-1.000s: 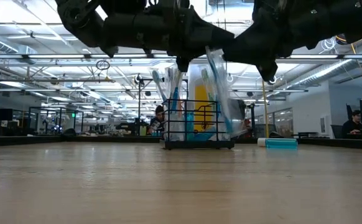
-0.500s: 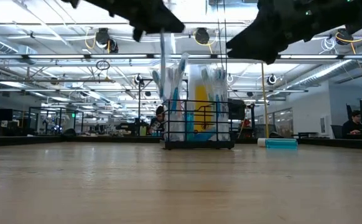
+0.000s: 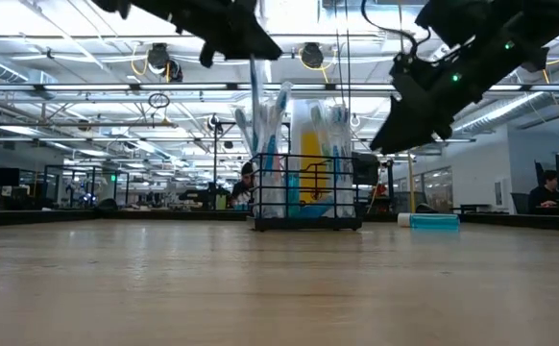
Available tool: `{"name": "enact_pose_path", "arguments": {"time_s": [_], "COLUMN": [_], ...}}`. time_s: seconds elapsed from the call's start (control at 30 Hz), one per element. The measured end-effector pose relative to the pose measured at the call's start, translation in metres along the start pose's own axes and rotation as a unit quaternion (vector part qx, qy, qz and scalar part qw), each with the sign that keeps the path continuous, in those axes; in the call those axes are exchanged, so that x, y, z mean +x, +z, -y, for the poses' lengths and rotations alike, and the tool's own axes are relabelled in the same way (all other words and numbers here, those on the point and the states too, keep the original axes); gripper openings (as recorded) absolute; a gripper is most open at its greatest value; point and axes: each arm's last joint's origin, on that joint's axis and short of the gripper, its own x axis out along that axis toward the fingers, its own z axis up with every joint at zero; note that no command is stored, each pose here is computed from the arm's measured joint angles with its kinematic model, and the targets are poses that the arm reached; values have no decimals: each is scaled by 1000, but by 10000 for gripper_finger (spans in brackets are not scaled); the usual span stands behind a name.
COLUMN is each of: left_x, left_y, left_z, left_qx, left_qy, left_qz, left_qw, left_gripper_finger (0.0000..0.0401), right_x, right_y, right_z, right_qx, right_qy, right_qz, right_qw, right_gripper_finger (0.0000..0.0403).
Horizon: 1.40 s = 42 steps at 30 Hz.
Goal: Pick & Place toothbrushing station
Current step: Put the blue toothbrush into the black wire organizer
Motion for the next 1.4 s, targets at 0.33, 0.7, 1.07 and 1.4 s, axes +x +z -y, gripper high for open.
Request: {"name": "enact_pose_path", "arguments": {"time_s": [0.33,0.7,1.07,1.4], "left_x": [30,37,32,8], "left_y": [-33,-51,-49,-27], "left_z": [-2,0,5,15], "left_qx": [-29,-10,15,74], "left_qy": [13,18,13,44], "left_qz": [-51,-100,-100,-60], "left_qw": [998,995,995,994], "left_gripper_finger": [37,61,154,204], "right_x": [9,27,48,56], "right_y": [-7,-21,-43,-52], "right_z": [33,59,67,70], "right_qx": [21,44,34,37], "right_qy": [-85,-121,-152,-145], "right_qz": [-68,-147,-215,-251], "right_qw": [994,981,964,956], "right_gripper_finger": [232,230,227,155]}}
